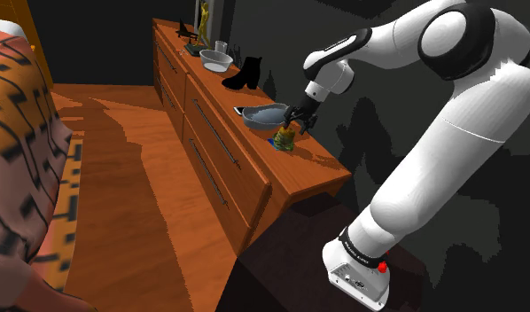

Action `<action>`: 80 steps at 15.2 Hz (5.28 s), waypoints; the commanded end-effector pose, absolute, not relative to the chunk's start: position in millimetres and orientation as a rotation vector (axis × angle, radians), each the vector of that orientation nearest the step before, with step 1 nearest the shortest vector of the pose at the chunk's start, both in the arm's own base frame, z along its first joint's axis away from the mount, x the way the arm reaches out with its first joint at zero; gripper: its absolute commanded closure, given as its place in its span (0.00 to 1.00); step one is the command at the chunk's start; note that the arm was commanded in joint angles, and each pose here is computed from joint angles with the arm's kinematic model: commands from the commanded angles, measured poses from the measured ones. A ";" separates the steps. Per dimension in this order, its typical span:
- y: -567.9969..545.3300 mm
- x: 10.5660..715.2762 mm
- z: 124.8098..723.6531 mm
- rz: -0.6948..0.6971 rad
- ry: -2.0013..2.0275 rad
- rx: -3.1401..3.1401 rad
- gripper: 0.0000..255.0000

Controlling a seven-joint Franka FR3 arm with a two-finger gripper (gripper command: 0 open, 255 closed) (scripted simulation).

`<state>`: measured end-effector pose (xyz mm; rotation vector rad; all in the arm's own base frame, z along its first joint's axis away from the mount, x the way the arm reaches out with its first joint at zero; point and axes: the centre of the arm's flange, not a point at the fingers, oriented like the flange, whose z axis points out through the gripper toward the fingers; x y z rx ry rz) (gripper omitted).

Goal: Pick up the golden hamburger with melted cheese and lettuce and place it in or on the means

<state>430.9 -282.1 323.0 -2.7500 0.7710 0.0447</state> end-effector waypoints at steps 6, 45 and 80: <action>-281.0 430.6 319.6 0.044 0.771 -2.750 0.00; -267.0 438.7 308.3 -0.312 0.979 -2.788 0.00; -267.0 438.7 440.3 -0.312 0.979 -2.788 1.00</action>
